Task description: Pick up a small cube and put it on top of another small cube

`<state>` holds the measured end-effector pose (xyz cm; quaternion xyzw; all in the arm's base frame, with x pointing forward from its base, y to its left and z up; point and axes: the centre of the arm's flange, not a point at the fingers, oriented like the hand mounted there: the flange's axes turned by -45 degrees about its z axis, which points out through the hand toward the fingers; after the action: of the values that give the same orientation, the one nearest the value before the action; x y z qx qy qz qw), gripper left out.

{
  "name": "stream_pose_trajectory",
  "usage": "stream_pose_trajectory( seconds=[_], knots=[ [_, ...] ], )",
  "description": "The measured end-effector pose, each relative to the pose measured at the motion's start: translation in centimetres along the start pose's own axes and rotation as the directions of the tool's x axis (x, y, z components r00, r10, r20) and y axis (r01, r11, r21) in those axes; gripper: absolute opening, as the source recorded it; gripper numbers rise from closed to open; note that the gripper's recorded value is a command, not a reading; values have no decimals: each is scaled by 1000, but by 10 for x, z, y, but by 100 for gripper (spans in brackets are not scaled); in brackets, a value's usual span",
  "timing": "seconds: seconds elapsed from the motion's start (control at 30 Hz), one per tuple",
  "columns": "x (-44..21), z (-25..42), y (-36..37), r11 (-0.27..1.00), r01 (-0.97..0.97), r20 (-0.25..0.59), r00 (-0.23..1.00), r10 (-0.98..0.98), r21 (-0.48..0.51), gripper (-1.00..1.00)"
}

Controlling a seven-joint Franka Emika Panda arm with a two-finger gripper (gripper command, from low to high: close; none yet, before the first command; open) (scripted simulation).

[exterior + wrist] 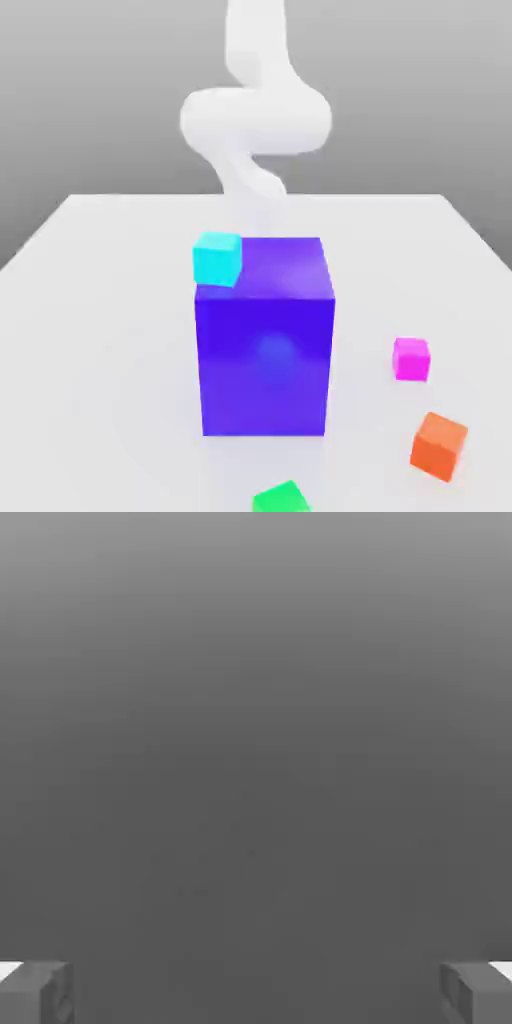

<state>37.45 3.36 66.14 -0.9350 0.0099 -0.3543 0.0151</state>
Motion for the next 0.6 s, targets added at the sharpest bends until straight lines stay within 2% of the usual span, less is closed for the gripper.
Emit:
stream_pose_trajectory(
  seconds=[0.13, 0.3, 0.47, 0.6],
  knots=[
    [-44, 96, -59, 999, -28, 144, 989, 25, 22, 0],
    [-133, 187, -122, 998, -56, 318, 947, 47, 20, 0],
    [-258, 249, -171, 998, -68, 491, 868, 67, -16, 0],
    [-384, 269, -192, 996, -50, 628, 774, 83, -69, 0]
  ],
)
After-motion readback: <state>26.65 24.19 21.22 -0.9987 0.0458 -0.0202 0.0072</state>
